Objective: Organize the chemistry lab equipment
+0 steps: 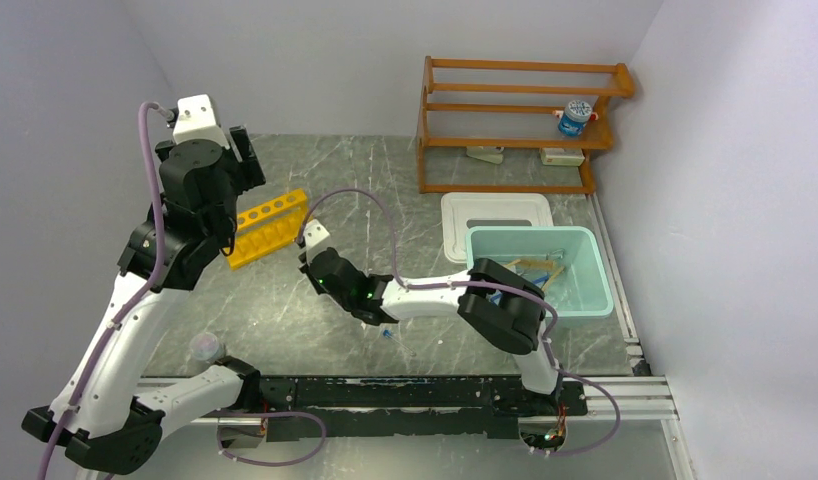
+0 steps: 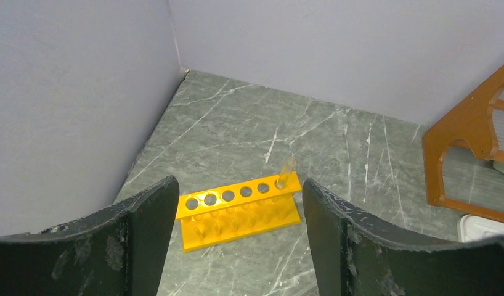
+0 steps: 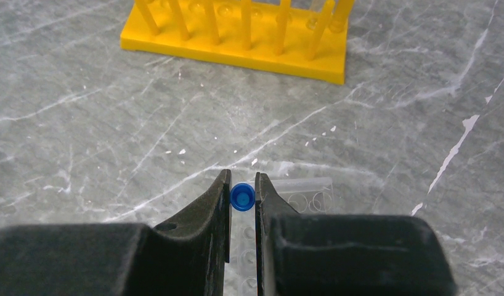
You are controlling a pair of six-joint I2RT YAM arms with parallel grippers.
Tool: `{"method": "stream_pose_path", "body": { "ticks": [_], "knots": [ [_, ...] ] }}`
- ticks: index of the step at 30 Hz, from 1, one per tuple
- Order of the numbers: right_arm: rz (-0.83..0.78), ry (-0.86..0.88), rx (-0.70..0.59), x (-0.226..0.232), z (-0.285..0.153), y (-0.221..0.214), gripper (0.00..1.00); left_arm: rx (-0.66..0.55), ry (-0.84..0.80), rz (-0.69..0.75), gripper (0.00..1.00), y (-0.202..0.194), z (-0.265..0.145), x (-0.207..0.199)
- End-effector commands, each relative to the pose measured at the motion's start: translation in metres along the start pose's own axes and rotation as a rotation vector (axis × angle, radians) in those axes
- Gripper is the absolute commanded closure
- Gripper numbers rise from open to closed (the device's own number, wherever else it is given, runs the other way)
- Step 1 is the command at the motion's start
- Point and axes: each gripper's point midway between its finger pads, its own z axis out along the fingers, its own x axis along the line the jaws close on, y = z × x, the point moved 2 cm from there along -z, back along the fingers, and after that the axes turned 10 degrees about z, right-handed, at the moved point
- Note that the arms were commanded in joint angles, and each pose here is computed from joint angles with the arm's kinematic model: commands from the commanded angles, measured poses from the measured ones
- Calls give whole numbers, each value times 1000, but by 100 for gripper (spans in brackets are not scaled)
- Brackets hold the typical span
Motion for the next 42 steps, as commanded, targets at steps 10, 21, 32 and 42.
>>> {"method": "stream_pose_path", "body": {
  "ticks": [10, 21, 32, 42],
  "knots": [
    [-11, -19, 21, -4, 13, -32, 93, 1, 32, 2, 22, -5, -1, 6],
    [2, -15, 35, -5, 14, -41, 80, 0, 29, -3, 22, -6, -3, 8],
    [131, 82, 82, 11, -25, 26, 31, 21, -86, 0, 16, -8, -2, -13],
    [174, -32, 362, -36, -109, -28, 30, 103, -395, -50, 13, -43, -9, -69]
  ]
}}
